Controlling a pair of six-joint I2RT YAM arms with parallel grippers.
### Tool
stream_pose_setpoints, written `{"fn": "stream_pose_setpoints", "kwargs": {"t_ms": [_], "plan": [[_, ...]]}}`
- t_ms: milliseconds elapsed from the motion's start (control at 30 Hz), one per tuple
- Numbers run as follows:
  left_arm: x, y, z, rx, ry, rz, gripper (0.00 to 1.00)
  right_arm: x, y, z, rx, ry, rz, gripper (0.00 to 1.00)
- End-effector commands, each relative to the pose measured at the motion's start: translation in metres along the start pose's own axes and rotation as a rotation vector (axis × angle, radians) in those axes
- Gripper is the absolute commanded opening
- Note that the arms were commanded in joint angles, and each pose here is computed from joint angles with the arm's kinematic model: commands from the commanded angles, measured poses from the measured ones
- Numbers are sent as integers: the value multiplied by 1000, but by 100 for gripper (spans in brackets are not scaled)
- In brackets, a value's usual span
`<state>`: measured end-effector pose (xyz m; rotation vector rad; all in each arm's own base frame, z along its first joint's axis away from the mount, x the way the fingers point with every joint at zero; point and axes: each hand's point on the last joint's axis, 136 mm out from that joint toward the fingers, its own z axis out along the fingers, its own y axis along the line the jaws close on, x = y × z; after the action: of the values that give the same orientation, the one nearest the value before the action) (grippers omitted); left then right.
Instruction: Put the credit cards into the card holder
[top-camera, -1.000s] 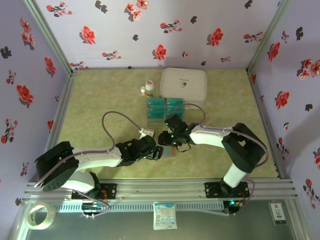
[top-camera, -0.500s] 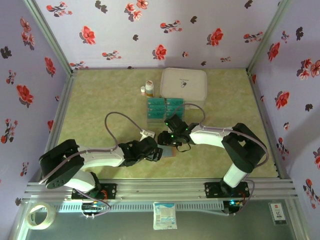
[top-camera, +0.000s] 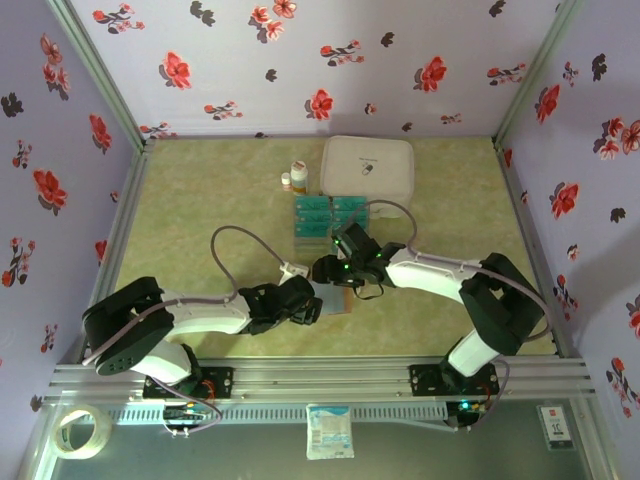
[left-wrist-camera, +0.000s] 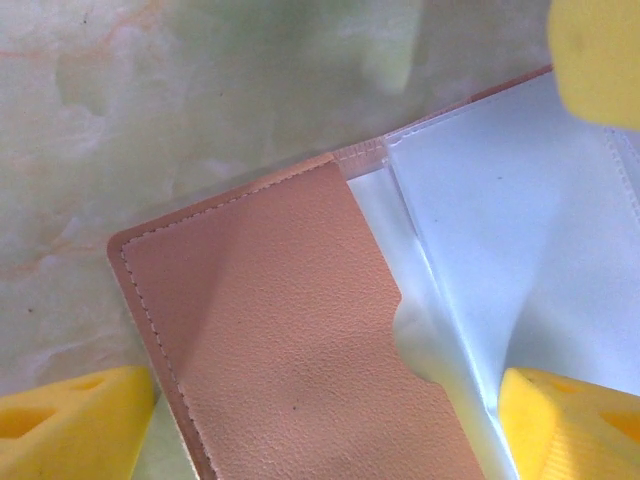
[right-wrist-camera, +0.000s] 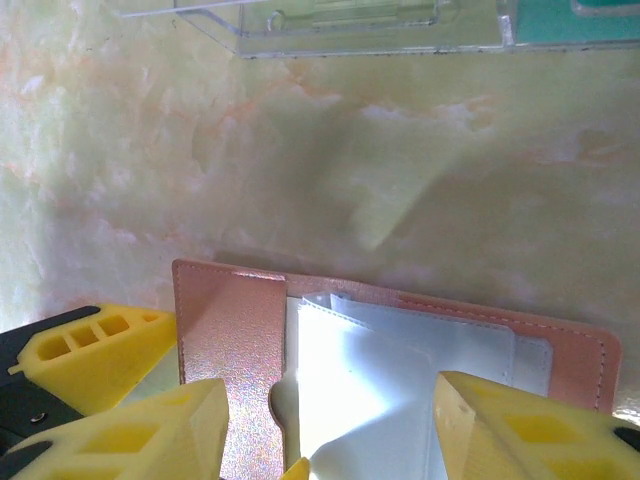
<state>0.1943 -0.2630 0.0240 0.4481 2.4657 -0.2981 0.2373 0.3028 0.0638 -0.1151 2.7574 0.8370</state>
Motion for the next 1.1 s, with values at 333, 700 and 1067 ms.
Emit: {"fn": "stream_pose_setpoints", "kwargs": {"t_ms": [333, 700, 1067], "plan": [[5, 5, 2, -25, -2, -3, 89, 9, -16, 17, 27, 34, 35, 59], [-3, 2, -4, -14, -28, -3, 92, 6, 10, 16, -85, 49, 40, 54], [-70, 24, -71, -29, -262, -76, 100, 3, 45, 1, -160, 32, 30, 53]]}}
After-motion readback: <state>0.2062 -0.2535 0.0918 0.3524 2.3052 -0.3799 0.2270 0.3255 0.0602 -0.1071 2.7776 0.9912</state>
